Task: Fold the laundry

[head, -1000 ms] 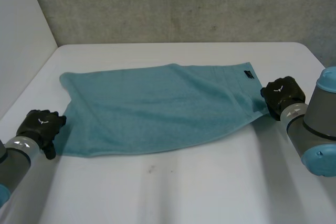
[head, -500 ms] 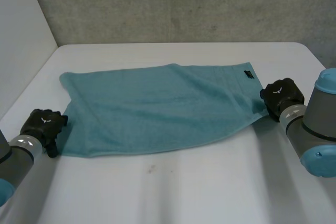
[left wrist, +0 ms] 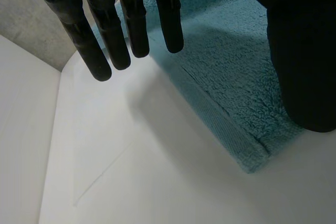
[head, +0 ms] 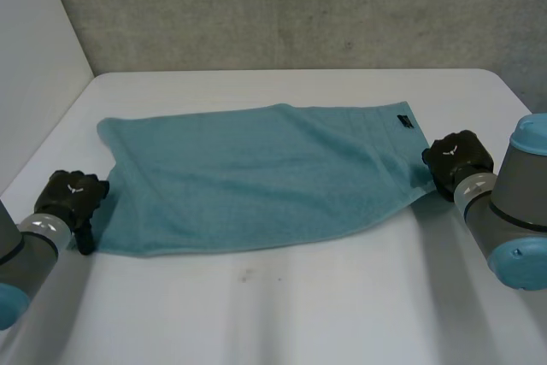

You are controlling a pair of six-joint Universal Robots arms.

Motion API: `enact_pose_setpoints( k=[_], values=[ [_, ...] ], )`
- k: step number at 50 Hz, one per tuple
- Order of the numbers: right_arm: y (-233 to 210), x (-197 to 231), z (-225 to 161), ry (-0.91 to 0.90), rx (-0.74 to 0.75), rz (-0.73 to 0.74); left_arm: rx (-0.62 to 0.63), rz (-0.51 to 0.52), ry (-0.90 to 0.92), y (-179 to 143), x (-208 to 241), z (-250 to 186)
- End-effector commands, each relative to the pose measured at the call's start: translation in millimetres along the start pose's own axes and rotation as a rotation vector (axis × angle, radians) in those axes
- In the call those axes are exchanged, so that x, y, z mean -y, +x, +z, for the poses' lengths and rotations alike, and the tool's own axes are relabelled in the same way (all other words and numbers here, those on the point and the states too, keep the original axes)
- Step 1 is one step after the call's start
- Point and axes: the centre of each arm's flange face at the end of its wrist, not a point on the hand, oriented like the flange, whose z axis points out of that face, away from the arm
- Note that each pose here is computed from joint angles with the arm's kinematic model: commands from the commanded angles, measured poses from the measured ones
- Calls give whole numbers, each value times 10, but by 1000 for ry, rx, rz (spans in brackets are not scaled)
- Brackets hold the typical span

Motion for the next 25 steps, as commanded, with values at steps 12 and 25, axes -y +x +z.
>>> enact_pose_setpoints(
  k=[12,25],
  values=[
    [-28,-27,7,-8,7,-4,26,5,38,-65,83,39],
    [16,-32,23,-12,-3,-1,38,15,57,-83,179,-89]
  ],
)
